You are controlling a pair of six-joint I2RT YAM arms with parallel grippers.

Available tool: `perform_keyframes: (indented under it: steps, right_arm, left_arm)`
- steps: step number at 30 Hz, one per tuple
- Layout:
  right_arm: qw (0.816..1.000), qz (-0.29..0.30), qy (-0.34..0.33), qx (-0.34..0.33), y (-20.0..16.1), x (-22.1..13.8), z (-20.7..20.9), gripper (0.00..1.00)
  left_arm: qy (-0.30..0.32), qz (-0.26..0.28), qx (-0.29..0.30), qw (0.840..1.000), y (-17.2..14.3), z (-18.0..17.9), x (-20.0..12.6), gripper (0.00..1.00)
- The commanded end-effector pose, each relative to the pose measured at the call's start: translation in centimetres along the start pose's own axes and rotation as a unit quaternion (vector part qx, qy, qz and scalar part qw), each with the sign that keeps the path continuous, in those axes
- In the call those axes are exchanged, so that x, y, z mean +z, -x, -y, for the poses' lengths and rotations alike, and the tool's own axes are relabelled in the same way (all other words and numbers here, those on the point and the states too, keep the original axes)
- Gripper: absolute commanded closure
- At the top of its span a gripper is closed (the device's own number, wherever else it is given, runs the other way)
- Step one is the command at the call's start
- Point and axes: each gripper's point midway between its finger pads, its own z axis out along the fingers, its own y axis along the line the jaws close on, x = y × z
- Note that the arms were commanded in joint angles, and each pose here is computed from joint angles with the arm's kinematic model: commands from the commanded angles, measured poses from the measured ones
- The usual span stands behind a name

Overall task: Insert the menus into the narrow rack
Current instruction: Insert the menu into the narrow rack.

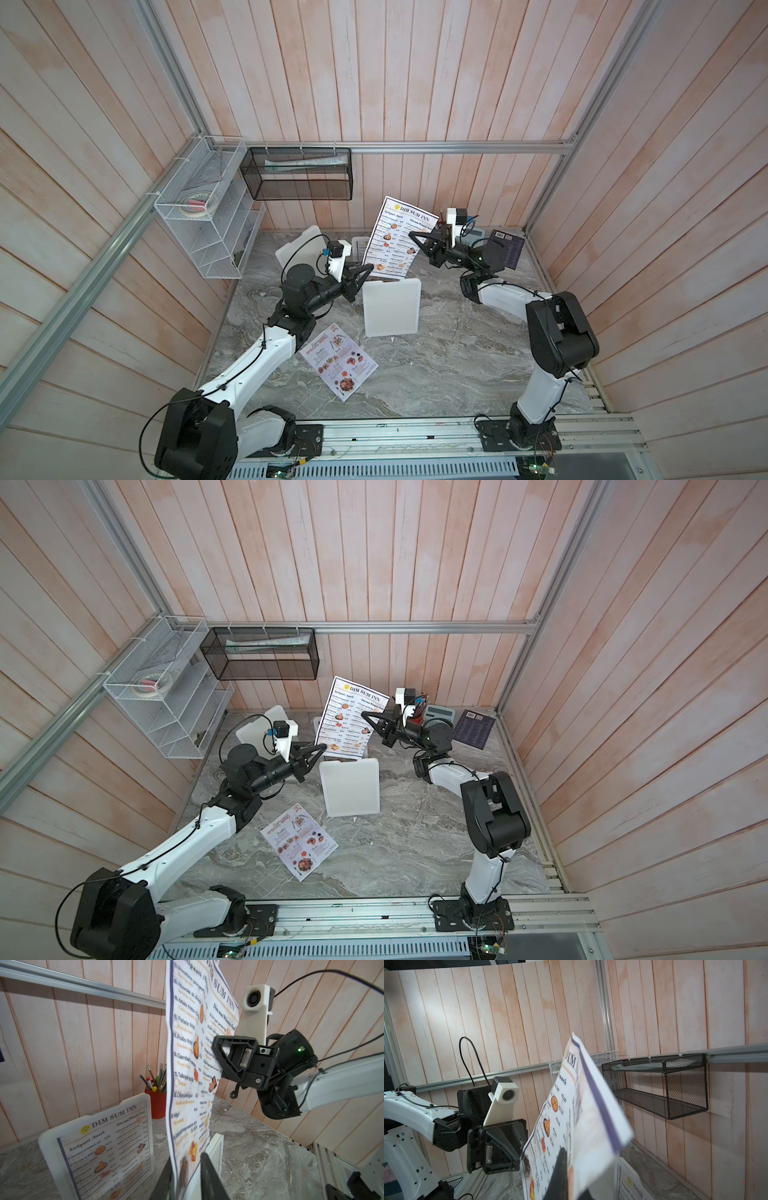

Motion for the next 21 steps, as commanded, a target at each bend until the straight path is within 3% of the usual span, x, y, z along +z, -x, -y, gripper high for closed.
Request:
perform_keyframes:
  steps: [1, 21]
  right_arm:
    - [1.0, 0.0, 0.014, -0.007, 0.32, 0.56, -0.57, 1.0]
    - [1.0, 0.001, -0.003, -0.002, -0.05, 0.62, -0.96, 1.0]
  left_arm:
    - [-0.01, 0.022, 0.01, 1.0, 1.97, 0.21, 0.05, 0.77]
    - [0.0, 0.019, 0.001, 1.0, 1.49, -0.48, -0.09, 0.78]
